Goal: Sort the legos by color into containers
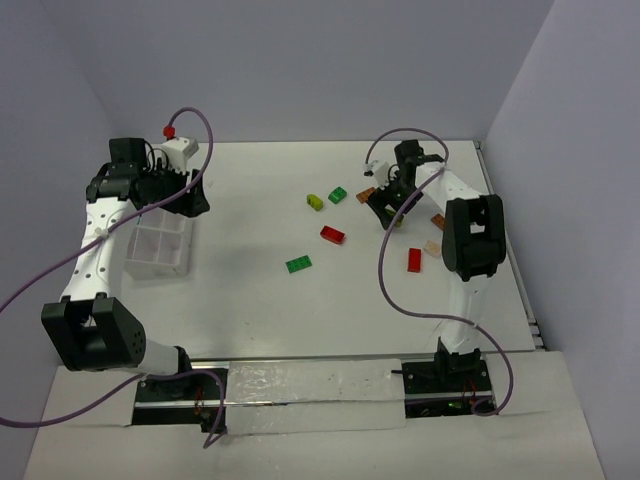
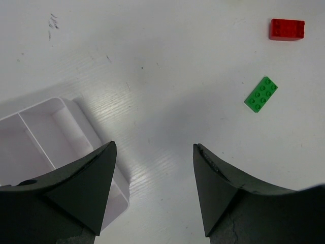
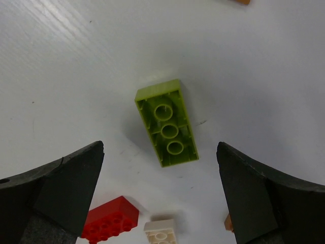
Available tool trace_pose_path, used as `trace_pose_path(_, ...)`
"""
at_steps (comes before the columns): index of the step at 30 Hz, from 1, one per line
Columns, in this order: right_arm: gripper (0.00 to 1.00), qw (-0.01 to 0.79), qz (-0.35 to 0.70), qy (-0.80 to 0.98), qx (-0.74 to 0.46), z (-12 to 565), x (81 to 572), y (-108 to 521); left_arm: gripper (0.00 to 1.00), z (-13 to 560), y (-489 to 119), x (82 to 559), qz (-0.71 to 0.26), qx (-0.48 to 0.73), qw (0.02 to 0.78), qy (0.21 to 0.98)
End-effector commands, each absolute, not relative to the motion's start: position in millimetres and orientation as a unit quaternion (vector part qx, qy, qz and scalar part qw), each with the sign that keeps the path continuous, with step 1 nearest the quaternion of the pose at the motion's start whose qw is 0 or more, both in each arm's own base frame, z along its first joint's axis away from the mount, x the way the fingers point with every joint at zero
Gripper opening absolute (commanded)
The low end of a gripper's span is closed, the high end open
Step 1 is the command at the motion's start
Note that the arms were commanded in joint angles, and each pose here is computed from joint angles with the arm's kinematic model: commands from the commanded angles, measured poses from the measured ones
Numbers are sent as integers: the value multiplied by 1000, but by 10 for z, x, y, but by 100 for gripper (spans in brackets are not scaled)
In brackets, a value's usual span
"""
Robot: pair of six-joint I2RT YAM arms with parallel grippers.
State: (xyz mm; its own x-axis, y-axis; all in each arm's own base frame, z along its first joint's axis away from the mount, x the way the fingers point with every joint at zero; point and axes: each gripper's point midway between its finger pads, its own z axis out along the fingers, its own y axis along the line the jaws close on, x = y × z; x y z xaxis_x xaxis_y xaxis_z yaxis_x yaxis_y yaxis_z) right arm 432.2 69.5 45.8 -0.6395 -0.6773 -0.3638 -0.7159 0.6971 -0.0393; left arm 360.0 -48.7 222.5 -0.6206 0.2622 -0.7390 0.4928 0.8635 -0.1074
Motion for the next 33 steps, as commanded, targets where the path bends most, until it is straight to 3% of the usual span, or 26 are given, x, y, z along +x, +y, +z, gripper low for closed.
trace_pose_path(1,97,187,51,891,-410,539,4488,700,71,2364,-573,3635,-167,217,395,877)
trace_pose_path(6,93,172,49,893,-414,392,4526,653,70,2389,-610,3650,-178,211,401,874)
trace_pose_path(9,78,163,49,893,-416,344,4519,634,69,2394,-617,3656,-180,208,401,874)
trace_pose_path(15,64,148,52,893,-422,270,4431,612,69,2459,-632,3654,-185,199,408,872)
trace_pose_path(19,41,156,62,891,-422,373,4347,662,64,2478,-642,3647,-193,165,414,874)
trace_pose_path(21,38,174,73,886,-423,538,4310,755,62,2488,-668,3628,-204,149,416,874)
trace_pose_path(28,27,307,146,814,-471,1554,3779,1860,66,2594,-1063,3339,-348,54,391,850)
trace_pose_path(33,24,352,206,767,-495,2075,3360,2730,67,2652,-1249,3157,-419,22,370,829)
